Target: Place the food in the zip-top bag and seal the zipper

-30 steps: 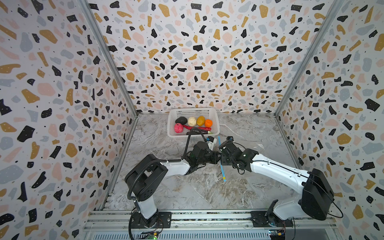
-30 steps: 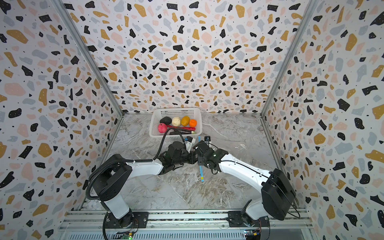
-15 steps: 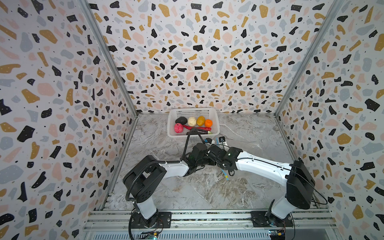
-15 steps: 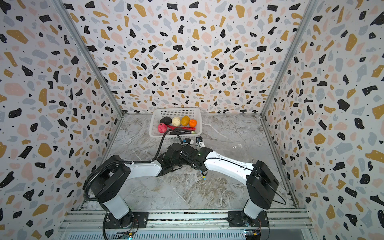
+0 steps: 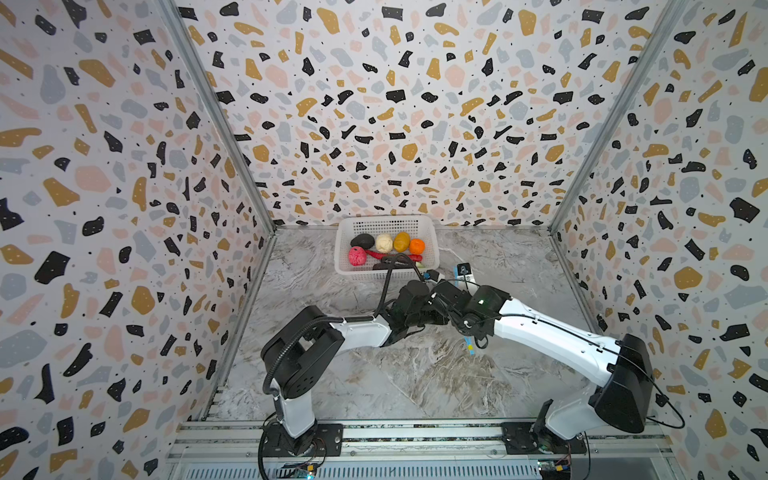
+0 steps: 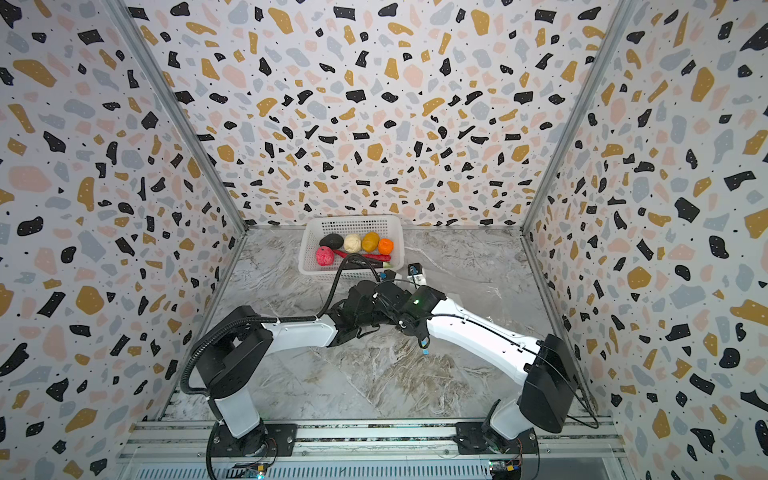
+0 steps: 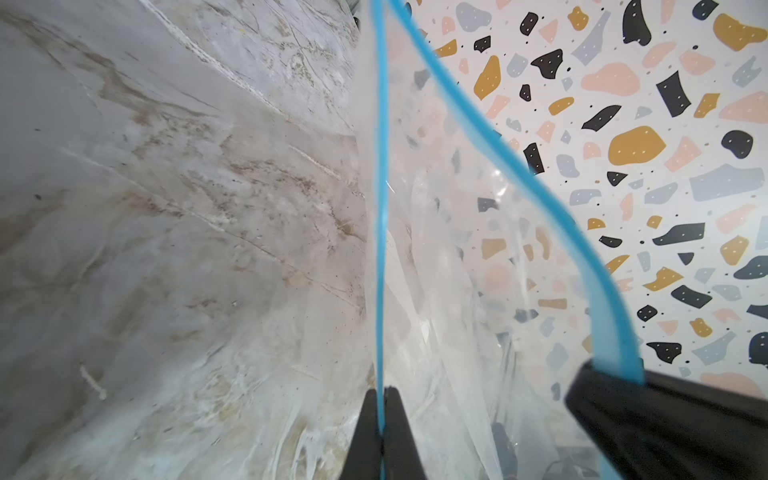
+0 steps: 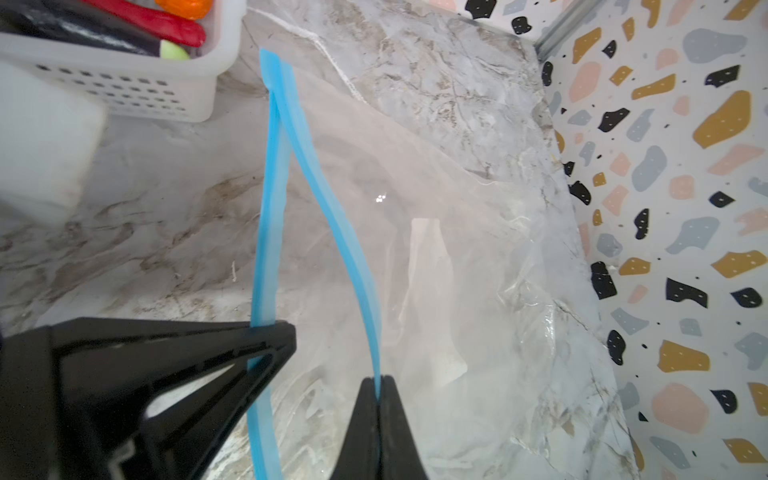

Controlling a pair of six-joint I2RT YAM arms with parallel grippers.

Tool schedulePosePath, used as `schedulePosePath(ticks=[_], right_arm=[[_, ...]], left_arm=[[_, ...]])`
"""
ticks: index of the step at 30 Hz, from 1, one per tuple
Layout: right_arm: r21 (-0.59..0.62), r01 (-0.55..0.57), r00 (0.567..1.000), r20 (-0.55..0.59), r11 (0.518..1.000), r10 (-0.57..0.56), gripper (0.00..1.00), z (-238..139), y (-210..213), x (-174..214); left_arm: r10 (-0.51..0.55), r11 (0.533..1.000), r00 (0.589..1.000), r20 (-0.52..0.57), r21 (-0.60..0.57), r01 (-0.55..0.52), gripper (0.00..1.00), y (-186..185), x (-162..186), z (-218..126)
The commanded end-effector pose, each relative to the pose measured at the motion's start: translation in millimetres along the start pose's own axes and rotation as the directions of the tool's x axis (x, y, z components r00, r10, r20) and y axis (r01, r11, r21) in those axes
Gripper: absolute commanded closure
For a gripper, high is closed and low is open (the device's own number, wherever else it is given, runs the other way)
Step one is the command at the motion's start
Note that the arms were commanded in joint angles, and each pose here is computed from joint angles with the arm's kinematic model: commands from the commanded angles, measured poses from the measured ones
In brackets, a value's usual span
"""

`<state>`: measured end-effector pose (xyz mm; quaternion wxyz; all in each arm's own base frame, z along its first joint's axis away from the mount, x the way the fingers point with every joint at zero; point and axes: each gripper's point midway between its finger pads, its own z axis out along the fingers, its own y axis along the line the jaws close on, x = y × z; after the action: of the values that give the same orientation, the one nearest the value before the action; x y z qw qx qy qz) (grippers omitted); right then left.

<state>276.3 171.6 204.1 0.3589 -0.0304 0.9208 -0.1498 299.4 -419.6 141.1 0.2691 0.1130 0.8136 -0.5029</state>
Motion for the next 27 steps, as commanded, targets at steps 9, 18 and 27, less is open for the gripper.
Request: schedulePosePath(ticks=[9,18,27], right_arm=[[-0.017,-0.009,0.999,-0.034,1.000,0.009,1.00,4.1,-10.9,3.2],[-0.157,-0.034,0.993,-0.116,0.987,0.015,1.00,40.5,25.4,18.4],[-0.223,-0.037,0.989,-0.150,0.974,0.003,1.00,53.1,50.7,23.4]], left_arm=[[-0.133,0.984,0.991,-0.035,-0.122,0.128,1.00,48.8,32.5,15.3],[-0.153,0.956,0.987,-0.057,-0.263,0.132,1.00,98.7,51.2,10.6],[-0.070,0.956,0.997,-0.043,-0.287,0.055,0.83,87.0,30.3,-0.6]])
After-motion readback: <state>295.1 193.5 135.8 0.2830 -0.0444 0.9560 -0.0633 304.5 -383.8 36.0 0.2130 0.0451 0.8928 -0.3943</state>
